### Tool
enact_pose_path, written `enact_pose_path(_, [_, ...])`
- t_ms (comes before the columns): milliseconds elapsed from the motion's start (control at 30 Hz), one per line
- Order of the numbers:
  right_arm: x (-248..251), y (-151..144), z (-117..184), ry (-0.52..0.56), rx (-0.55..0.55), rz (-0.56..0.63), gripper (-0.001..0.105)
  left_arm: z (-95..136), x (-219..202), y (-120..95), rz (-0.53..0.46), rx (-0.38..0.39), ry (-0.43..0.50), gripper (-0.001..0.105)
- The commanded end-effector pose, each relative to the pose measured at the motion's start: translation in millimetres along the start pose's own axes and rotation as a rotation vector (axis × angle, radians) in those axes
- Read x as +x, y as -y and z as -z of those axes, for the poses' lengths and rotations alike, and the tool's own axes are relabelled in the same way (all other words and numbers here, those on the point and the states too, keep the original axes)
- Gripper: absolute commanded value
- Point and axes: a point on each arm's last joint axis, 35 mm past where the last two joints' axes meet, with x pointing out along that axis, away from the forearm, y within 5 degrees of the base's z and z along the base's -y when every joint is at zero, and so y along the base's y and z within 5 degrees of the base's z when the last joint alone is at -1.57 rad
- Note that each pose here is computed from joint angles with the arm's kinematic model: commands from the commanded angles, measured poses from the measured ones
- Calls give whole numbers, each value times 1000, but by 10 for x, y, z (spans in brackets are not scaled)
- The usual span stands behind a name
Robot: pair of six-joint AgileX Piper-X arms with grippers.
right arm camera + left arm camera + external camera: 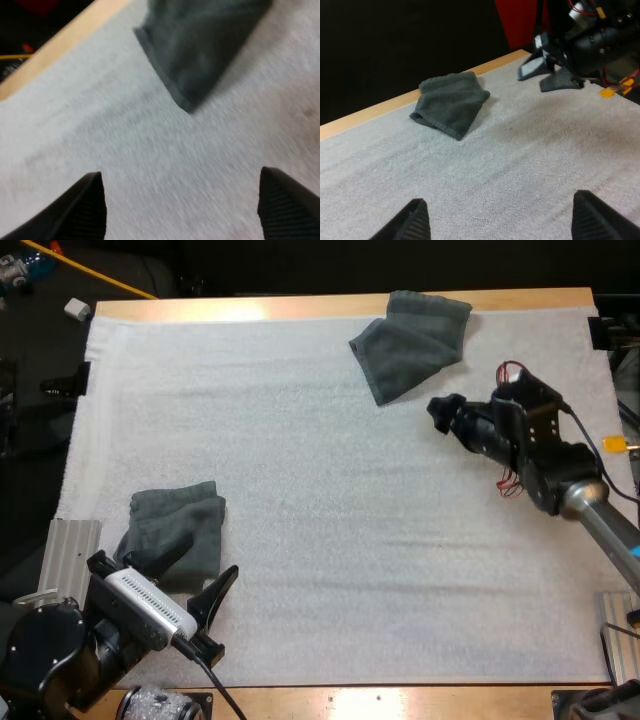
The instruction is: Pick towel from pile, fold and stack
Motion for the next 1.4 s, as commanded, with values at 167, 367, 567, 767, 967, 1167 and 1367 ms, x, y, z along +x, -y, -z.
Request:
enact_pose_path(167, [622, 21, -118, -29, 69, 30, 63, -20, -7, 9, 9, -7, 4, 58])
enact_pose_path(367, [1081, 103, -124, -59, 99, 57, 63, -22, -1, 6, 7, -9, 1, 58])
enact_pose_path(567, [1466, 208, -121, -72, 126, 82, 63, -23, 4, 4, 6, -10, 1, 58])
enact_pose_path(767, [1649, 221, -125, -56, 148, 53, 62, -19, 2, 4, 7, -14, 1, 58])
enact_pose_path(967, [1938, 247, -143, -41, 169, 31, 63, -18, 5, 3, 7, -16, -2, 58])
enact_pose_path(1167, [2142, 290, -143, -52, 192, 21, 60, -21, 14, 1, 8, -16, -3, 58])
enact_pose_path(1367, [2149, 271, -165, -66, 199, 0, 10, -20, 19, -1, 9, -18, -6, 58])
